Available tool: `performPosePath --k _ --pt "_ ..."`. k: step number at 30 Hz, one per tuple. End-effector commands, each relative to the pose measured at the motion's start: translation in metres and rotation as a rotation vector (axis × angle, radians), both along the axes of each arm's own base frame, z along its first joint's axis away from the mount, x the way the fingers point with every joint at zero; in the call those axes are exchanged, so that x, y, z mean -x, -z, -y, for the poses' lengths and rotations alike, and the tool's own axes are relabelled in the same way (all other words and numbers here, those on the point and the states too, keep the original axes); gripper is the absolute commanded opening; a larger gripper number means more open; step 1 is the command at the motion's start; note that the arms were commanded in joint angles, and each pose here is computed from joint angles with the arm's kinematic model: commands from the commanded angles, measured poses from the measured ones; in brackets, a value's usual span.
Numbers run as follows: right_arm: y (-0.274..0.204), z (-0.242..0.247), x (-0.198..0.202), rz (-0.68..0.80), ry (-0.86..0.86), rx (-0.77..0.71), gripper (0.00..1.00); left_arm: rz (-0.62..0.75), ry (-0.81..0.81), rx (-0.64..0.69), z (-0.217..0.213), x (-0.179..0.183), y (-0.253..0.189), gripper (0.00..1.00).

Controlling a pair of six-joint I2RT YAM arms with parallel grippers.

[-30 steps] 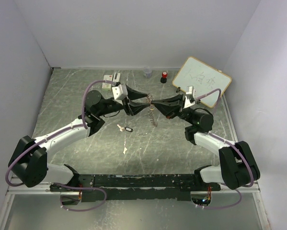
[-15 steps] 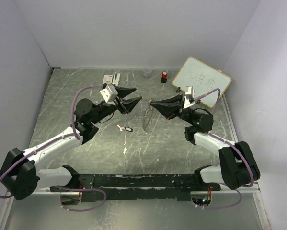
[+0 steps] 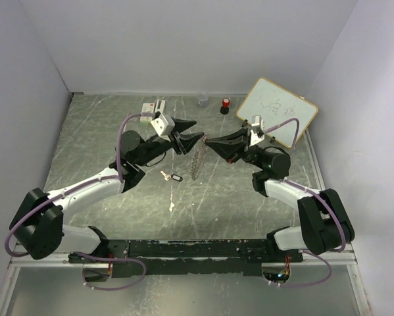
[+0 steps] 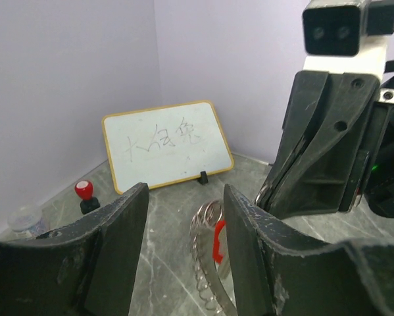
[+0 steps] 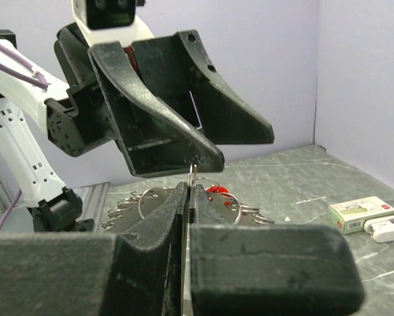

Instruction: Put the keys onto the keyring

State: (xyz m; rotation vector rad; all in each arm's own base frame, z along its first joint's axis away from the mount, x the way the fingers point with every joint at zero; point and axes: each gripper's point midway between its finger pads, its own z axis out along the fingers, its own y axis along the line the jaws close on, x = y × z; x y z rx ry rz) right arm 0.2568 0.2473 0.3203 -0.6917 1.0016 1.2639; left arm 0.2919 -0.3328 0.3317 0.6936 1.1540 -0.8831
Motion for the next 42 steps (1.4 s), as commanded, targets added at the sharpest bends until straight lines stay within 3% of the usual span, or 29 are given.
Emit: performPosePath --k 1,16,25,35,42 --pt "-0.048 0.01 0.028 0.276 -0.007 -0.108 0.0 0.069 0.016 0.069 0.008 0.004 -0.035 0.6" --pt "-0.062 0.01 0.021 0.306 0.008 -0.134 0.0 -0.049 0.062 0.066 0.023 0.022 0.01 0.6" --pt "-0.073 0.012 0.024 0.339 0.016 -0.15 0.0 -0.126 0.008 0.047 0.03 0.012 0.029 0.6" --pt "-0.069 0.013 0.032 0.339 0.014 -0.115 0.0 -0.112 -0.221 0.03 -0.023 -0.014 -0.003 0.68" --pt "-0.06 0.013 0.033 0.332 0.005 -0.096 0.0 -0.018 -0.136 -0.001 -0.035 0.001 -0.017 0.67"
